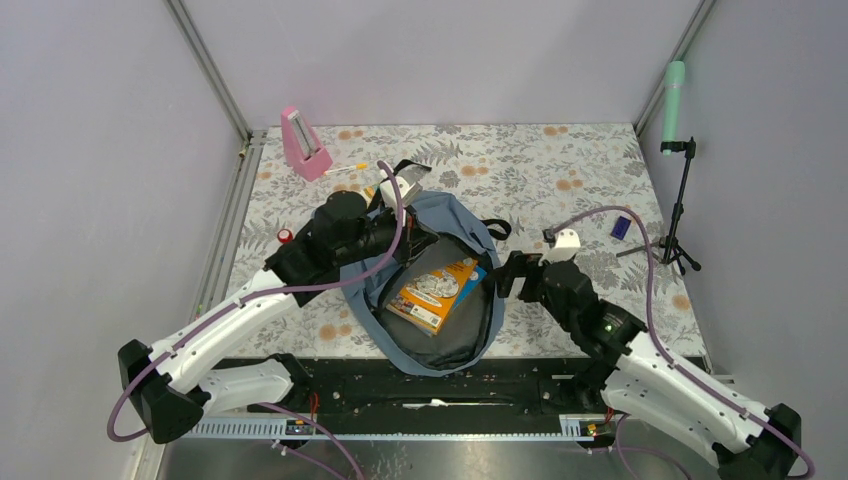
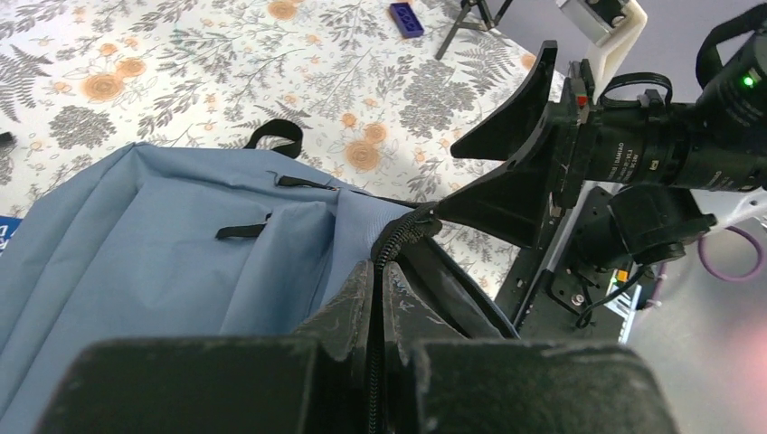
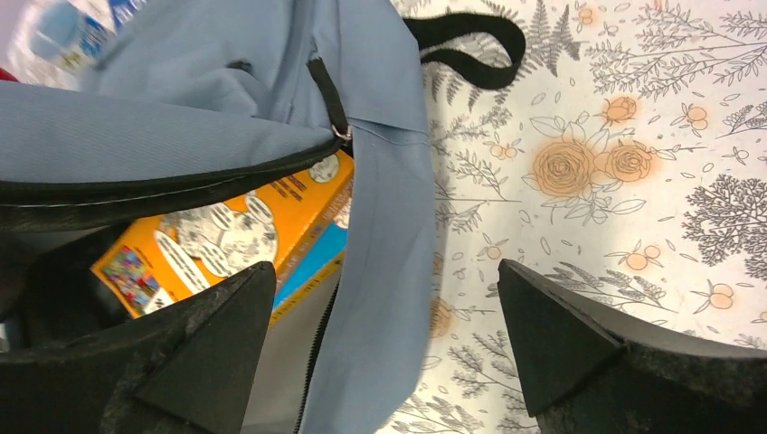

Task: Pack the student bag
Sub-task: Place the book in the student bag, then pick up the book from the center of the board.

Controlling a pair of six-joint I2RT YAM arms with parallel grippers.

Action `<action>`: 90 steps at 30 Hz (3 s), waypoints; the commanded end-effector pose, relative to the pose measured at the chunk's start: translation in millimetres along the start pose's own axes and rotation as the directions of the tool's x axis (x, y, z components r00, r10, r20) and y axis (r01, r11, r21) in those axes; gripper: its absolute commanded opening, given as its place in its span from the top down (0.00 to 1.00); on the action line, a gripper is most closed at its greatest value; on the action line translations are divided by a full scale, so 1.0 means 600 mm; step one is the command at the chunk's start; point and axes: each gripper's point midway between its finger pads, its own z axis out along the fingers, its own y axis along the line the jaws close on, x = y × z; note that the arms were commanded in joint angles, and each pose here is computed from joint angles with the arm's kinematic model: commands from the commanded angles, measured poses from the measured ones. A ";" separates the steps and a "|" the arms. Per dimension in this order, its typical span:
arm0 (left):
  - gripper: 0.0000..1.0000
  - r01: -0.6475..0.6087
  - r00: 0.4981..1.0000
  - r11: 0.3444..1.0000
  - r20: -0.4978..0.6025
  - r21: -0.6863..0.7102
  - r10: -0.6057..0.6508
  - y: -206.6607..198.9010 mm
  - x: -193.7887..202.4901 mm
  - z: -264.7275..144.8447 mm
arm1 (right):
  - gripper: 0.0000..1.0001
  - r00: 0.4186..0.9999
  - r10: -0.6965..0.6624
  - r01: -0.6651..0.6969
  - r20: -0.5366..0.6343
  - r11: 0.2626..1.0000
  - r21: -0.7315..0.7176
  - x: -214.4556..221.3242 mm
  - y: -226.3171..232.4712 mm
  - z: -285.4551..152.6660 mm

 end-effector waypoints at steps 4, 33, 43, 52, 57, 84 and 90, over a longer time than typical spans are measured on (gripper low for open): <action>1.00 -0.047 0.996 0.997 0.075 -0.064 0.052 0.015 -0.049 -0.012 | 0.02 0.975 -0.200 0.186 -0.094 0.973 -0.136 0.001 0.033 0.021; 0.77 -0.051 0.998 0.995 0.025 0.088 0.049 -0.010 -0.031 -0.002 | 0.98 0.852 -0.493 0.522 0.179 0.767 -0.373 -0.114 0.182 0.089; 0.03 0.325 0.941 0.830 0.246 -0.453 -0.234 0.154 0.035 -0.091 | 1.00 0.882 -0.465 0.472 0.079 0.872 -0.132 -0.085 0.067 0.070; 0.01 0.537 0.835 0.582 0.286 -0.611 -0.471 0.243 0.206 -0.116 | 1.00 0.885 -0.465 0.464 0.018 0.880 -0.101 -0.064 0.036 0.045; 0.01 0.567 0.815 0.598 0.281 -0.566 -0.506 0.243 0.217 -0.085 | 1.00 0.902 -0.431 0.430 0.000 0.899 -0.084 -0.058 0.024 0.030; 0.46 0.560 0.828 0.819 0.047 -0.122 -0.559 0.169 0.181 0.144 | 1.00 0.932 -0.363 0.362 -0.006 0.928 0.084 -0.093 -0.038 -0.046; 0.20 0.446 0.893 0.846 0.074 -0.292 -0.445 0.210 0.160 0.092 | 1.00 0.933 -0.359 0.356 0.007 0.928 0.114 -0.103 -0.043 -0.048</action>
